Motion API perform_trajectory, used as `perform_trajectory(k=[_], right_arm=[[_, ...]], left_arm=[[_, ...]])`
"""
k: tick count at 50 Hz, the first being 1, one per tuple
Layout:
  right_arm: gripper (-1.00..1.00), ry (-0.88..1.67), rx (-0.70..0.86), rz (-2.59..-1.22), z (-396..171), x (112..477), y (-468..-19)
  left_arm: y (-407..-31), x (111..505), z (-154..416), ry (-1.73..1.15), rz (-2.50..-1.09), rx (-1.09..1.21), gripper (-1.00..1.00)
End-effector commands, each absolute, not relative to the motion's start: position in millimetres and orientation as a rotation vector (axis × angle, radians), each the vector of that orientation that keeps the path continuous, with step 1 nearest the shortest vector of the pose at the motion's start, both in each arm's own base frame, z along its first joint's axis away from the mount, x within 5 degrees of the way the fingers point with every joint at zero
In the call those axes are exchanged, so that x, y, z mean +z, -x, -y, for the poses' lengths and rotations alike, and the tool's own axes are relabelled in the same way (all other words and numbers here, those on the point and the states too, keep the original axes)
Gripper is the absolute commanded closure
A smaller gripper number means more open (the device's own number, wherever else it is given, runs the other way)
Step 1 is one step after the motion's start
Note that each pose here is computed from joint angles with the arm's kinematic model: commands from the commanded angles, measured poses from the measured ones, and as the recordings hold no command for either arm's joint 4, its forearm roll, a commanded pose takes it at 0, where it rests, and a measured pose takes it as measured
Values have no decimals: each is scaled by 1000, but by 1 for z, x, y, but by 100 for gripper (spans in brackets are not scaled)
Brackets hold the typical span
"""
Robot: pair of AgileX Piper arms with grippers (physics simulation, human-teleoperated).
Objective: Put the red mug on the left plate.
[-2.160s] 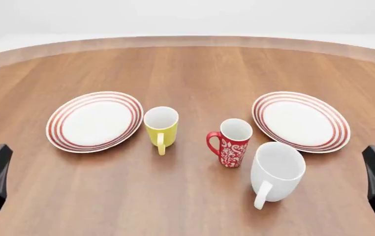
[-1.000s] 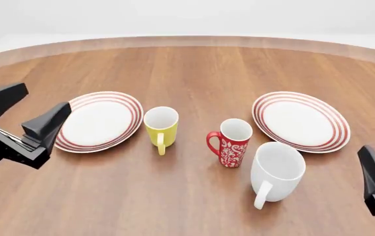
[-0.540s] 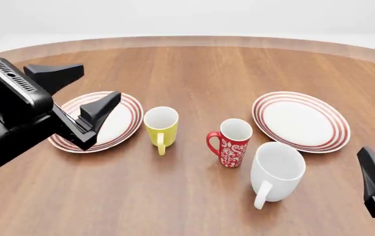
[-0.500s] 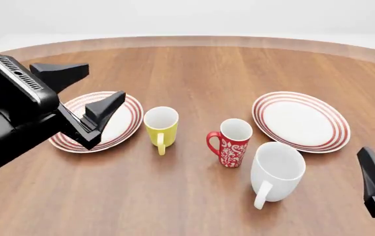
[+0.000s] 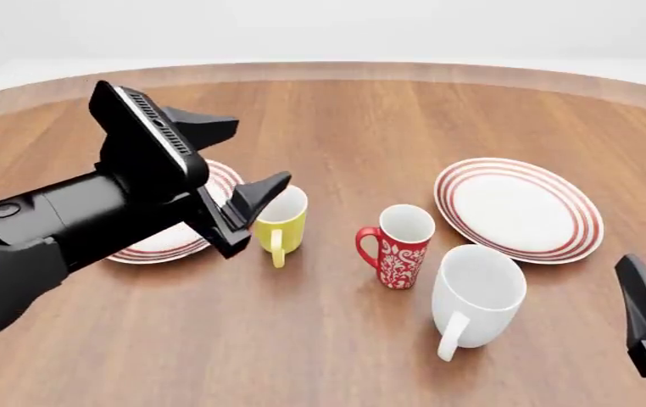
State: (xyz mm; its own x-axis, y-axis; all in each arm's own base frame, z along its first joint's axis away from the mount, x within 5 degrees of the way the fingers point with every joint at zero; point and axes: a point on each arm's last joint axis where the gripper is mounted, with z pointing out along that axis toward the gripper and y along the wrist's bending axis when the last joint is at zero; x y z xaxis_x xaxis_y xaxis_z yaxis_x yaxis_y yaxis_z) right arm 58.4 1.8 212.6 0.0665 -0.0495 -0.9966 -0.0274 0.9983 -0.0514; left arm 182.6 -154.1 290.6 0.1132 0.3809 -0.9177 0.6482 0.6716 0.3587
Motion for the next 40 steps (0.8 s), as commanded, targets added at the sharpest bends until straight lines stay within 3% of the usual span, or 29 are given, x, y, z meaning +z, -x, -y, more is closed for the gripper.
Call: perform_trajectory(k=[1,40], right_arm=[[-100,67,-16,-1504,-2,213,-58],[-100,76,-13,-1499,-2,213,-56]], left_arm=[[-188,282,179,-993,-1523,-260,-100],[-215,239,231,-1155,-1646,-270,-100]])
